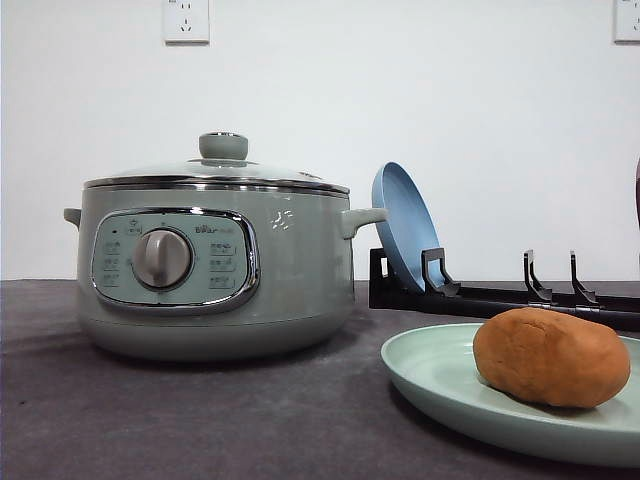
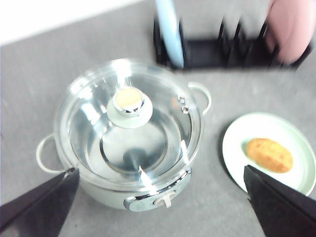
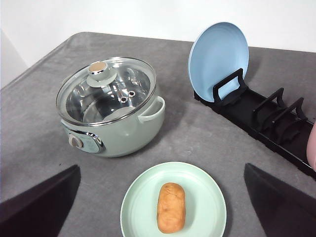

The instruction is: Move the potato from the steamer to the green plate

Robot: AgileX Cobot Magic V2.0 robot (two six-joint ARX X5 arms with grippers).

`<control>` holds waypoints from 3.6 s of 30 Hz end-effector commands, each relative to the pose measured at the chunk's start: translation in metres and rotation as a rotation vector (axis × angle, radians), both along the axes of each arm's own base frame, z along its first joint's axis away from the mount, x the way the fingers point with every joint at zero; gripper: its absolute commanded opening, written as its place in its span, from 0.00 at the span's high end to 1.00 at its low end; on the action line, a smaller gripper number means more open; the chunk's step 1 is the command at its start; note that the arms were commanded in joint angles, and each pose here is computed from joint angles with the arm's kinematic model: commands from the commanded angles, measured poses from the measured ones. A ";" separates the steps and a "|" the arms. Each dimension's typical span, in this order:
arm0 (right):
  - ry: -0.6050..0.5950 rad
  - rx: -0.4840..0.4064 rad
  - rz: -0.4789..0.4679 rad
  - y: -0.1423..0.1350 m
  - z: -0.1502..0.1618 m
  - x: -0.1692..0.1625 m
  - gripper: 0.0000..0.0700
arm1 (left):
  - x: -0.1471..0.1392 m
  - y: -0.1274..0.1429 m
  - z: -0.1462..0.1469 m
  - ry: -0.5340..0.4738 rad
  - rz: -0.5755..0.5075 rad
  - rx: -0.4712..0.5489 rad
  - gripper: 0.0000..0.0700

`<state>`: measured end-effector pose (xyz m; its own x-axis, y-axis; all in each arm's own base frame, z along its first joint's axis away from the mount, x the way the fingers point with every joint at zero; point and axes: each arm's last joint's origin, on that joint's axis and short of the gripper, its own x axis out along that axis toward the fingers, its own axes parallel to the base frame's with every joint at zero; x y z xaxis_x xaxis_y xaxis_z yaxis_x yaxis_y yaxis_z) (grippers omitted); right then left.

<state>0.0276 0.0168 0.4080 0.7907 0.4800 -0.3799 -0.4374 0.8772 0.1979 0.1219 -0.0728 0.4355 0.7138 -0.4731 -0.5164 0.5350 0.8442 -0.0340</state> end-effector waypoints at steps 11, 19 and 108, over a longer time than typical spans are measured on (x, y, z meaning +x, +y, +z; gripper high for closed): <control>0.016 -0.053 0.026 0.001 -0.006 0.001 0.01 | -0.079 0.046 -0.065 -0.134 0.048 -0.222 0.00; 0.084 -0.077 0.022 0.007 -0.036 0.010 0.01 | -0.094 0.054 -0.063 -0.187 0.045 -0.253 0.00; 0.071 -0.064 0.015 0.007 -0.036 0.011 0.97 | -0.026 0.071 -0.287 -0.338 0.584 -0.150 0.98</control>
<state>0.0394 0.0240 0.3684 0.7478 0.4562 -0.4824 -0.4344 0.8856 0.1642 0.0948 -0.0016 0.1565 0.9879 -0.0147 -0.1544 0.0003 0.9957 -0.0926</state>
